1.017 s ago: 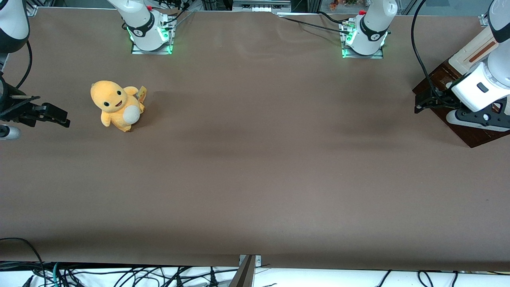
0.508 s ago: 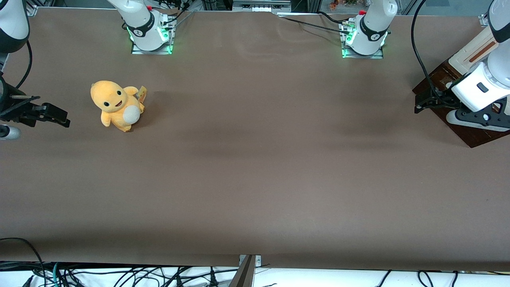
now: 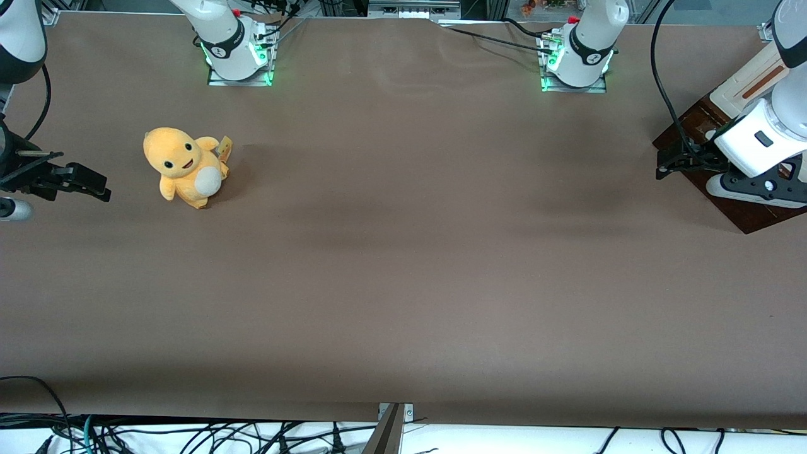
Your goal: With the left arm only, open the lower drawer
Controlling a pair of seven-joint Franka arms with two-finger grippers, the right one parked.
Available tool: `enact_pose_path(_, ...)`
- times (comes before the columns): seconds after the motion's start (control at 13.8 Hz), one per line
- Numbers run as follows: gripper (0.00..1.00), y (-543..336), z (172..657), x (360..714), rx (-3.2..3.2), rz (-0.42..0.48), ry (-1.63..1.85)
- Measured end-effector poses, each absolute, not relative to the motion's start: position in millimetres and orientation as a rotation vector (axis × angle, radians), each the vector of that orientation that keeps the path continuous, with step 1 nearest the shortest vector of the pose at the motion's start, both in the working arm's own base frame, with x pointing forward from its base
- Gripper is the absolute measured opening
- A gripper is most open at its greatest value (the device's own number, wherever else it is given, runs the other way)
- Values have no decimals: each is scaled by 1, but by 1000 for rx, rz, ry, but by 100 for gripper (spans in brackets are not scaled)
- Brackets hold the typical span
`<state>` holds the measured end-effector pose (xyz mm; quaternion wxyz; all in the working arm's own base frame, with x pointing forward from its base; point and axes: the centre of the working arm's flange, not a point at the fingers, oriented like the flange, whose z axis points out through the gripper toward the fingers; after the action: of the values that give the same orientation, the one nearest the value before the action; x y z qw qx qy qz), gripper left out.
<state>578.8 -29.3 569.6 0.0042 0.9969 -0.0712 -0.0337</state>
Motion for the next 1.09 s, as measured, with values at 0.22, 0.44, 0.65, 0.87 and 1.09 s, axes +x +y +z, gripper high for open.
enact_pose_path(0.22,100,-26,553,581,3126,-199,-219)
enact_pose_path(0.44,100,-22,545,575,3247,-325,-247)
enact_pose_path(0.65,100,-24,540,570,3373,-410,-123)
enact_pose_path(0.87,100,-29,505,568,3546,-569,61)
enact_pose_path(1.09,100,-26,426,561,3706,-812,248)
